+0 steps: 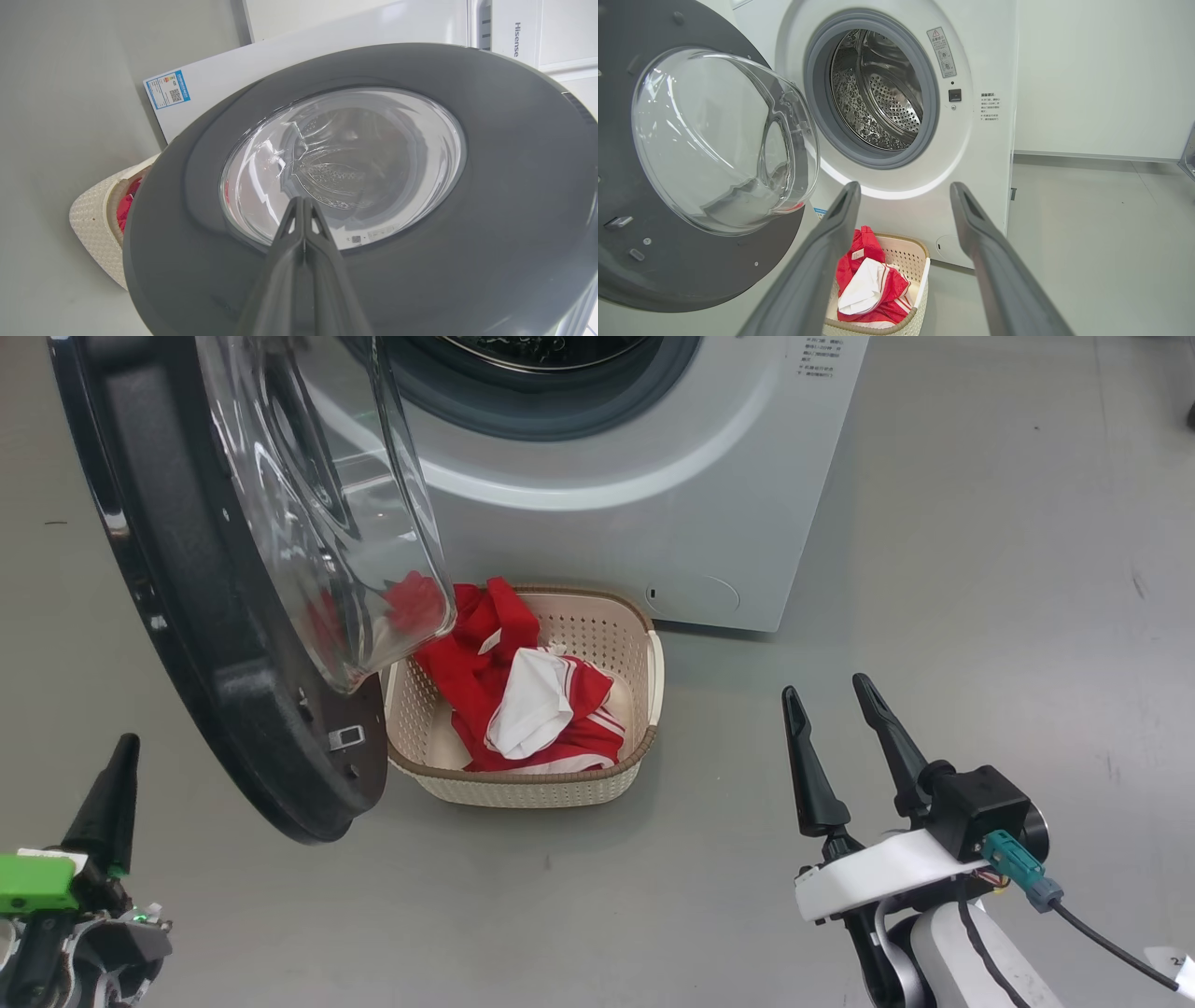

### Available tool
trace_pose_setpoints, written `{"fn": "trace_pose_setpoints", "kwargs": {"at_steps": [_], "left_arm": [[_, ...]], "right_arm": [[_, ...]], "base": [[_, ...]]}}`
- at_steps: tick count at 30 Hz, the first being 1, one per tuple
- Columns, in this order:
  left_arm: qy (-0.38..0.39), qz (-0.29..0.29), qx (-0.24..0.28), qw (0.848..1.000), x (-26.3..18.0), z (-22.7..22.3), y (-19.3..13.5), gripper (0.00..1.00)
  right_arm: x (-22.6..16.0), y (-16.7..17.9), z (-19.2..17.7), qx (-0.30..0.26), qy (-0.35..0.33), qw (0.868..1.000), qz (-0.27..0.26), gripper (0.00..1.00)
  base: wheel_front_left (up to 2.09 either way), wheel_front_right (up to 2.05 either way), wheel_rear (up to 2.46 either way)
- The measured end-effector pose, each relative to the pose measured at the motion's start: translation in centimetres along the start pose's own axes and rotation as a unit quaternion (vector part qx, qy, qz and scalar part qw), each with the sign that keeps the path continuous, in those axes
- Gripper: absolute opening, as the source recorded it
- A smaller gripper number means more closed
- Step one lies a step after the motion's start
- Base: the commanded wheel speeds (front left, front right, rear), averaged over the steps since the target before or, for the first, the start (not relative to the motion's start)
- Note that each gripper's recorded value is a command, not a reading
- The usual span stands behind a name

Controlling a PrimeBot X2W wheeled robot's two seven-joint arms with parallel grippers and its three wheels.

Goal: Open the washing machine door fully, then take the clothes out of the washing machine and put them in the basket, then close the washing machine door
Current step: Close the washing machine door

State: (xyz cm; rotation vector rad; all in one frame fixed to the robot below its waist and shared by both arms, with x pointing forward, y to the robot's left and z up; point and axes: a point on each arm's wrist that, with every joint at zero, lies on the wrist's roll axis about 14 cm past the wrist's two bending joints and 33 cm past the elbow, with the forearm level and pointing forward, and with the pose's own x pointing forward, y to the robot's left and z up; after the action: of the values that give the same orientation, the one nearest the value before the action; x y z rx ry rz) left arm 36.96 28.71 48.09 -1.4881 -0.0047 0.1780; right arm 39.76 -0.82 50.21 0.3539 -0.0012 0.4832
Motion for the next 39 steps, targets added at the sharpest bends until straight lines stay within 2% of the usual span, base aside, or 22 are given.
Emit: {"fn": "trace_pose_setpoints", "kwargs": {"at_steps": [4, 10, 16, 29, 39], "left_arm": [[0.049, 0.002, -0.063, 0.997, 0.0, -1.3, -0.1, 0.00], [0.109, -0.013, -0.110, 0.988, -0.1, -2.9, -1.5, 0.00], [0.153, -0.032, -0.130, 0.979, -0.3, -3.9, -3.0, 0.00], [0.213, -0.046, -0.137, 0.966, -0.2, -6.0, -4.6, 0.00], [0.266, -0.050, -0.146, 0.952, 0.4, -8.9, -5.5, 0.00]], "right_arm": [[-0.1, 0.1, -0.1, 0.000, 0.001, 1.000, 0.000, 1.00], [-0.4, 0.1, -0.3, 0.001, 0.005, 1.000, -0.001, 1.00], [-0.5, 0.1, -0.2, 0.000, 0.005, 1.000, -0.001, 1.00], [-0.8, -0.2, -0.1, 0.001, 0.003, 1.000, -0.007, 1.00], [-1.7, -1.8, 0.6, -0.003, -0.005, 0.999, -0.035, 1.00]], "base": [[0.00, 0.00, 0.00], [0.00, 0.00, 0.00], [0.00, 0.00, 0.00], [0.00, 0.00, 0.00], [0.00, 0.00, 0.00]]}}
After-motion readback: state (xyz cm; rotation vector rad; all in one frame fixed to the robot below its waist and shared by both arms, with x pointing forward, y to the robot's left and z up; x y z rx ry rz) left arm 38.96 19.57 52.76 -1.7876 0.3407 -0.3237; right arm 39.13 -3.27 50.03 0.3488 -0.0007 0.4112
